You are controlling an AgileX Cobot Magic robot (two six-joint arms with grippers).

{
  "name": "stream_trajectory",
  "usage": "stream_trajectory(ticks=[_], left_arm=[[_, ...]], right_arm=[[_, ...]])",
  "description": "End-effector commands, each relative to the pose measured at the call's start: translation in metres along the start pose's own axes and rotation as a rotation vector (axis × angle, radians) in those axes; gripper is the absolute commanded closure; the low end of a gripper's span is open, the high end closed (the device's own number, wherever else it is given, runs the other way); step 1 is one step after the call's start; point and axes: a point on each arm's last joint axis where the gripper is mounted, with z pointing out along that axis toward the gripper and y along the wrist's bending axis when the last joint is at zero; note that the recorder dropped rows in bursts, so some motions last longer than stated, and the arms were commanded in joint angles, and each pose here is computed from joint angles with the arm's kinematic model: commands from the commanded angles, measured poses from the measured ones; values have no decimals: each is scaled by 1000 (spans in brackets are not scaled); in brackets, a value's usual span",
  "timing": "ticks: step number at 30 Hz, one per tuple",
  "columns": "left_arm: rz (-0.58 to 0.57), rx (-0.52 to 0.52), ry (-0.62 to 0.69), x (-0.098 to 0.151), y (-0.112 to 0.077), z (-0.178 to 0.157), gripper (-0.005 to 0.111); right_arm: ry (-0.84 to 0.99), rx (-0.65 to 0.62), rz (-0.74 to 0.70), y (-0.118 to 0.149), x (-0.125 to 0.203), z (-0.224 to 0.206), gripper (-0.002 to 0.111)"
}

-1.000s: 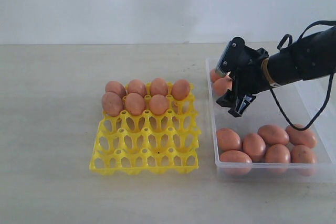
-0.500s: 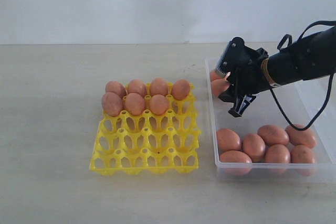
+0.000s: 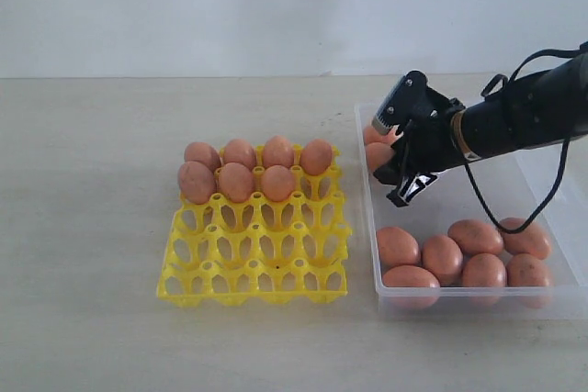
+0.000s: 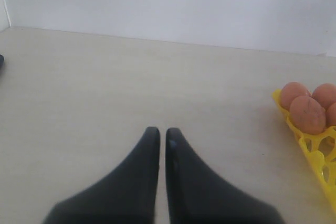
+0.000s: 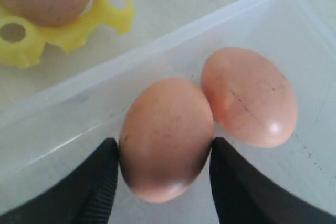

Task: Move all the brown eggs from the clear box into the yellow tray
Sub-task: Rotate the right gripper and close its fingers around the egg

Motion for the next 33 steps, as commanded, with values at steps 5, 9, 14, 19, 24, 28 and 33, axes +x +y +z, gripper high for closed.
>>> stream_trajectory(ticks=[5,9,14,19,24,28,33], left_arm=[[3,-3,-1,1,0,0,103],[3,-3,-1,1,0,0,103],[3,-3,-1,1,0,0,103],[3,-3,-1,1,0,0,103],[3,-3,-1,1,0,0,103],[3,-3,-1,1,0,0,103],[3,-3,-1,1,0,0,103]], right_arm=[[-33,5,35,-2,-3,0,46],[-58,26,119,-4,-5,0,55],[-65,23,138,-4,-6,0,82],[-66,22,162,-4,-6,0,86],[-73,26,194,-5,-8,-3,86],[-82,39,271,-7,-13,-10,86],[-53,42,295,-8,-16,-17,86]])
